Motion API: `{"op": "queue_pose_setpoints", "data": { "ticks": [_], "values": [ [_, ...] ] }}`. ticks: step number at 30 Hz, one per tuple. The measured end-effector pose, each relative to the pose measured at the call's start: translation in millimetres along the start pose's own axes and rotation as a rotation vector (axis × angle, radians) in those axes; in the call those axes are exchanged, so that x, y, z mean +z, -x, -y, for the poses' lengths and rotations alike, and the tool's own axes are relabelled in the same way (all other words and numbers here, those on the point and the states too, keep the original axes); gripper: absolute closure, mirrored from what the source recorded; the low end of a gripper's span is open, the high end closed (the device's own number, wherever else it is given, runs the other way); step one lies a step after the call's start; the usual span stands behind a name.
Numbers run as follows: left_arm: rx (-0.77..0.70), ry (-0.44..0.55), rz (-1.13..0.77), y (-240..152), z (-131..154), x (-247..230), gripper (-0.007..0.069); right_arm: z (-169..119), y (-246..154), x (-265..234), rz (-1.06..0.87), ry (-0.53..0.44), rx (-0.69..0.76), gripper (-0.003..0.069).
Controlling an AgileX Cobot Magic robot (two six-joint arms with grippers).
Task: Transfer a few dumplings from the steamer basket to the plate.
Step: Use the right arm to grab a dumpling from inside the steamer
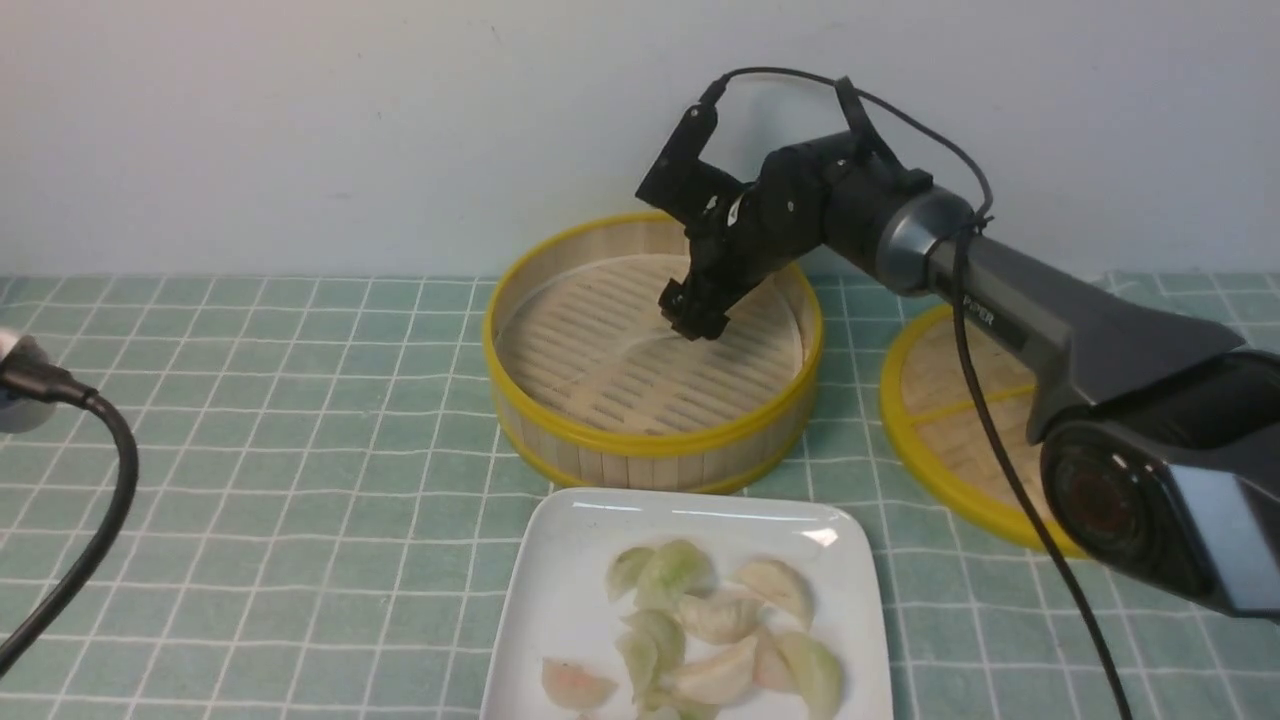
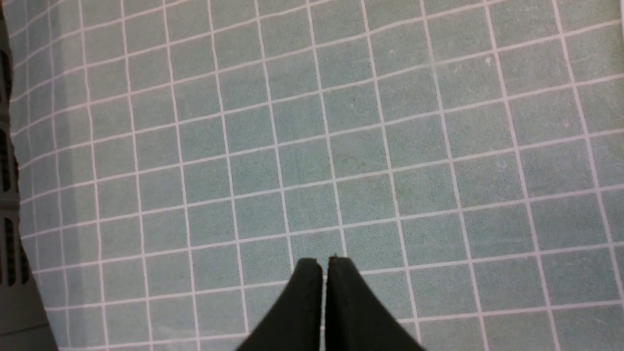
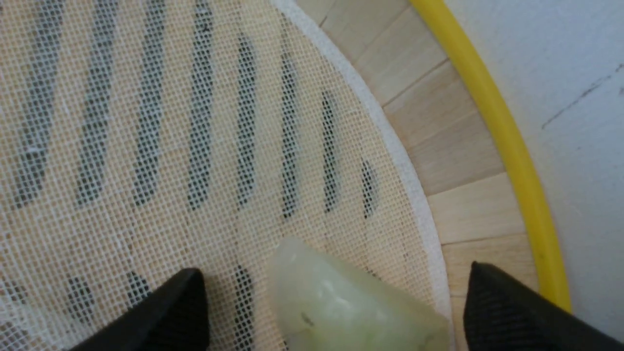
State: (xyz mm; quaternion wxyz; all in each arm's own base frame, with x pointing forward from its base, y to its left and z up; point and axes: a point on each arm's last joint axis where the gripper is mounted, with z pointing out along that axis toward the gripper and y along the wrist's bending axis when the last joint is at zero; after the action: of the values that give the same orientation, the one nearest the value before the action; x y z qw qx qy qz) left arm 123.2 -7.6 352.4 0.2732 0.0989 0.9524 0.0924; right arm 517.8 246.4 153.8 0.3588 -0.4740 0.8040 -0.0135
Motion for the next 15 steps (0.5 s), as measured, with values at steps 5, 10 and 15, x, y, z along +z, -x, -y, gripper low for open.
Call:
{"op": "queue_pose_setpoints", "data": {
  "ticks": [5, 10, 15],
  "values": [
    [0.0, 0.001, 0.0, 0, 0, 0, 0.0631, -2, -1, 1, -0.013, 0.016, 0.061, 0.0267],
    [0.002, 0.007, 0.0, 0, -1, 0, 0.0631, -1, 0, 0, -0.012, 0.016, 0.116, 0.031],
    [0.003, 0.008, 0.0, 0, -1, 0, 0.0631, 0, 2, -10, -0.037, 0.032, 0.134, 0.031]
  ]
}}
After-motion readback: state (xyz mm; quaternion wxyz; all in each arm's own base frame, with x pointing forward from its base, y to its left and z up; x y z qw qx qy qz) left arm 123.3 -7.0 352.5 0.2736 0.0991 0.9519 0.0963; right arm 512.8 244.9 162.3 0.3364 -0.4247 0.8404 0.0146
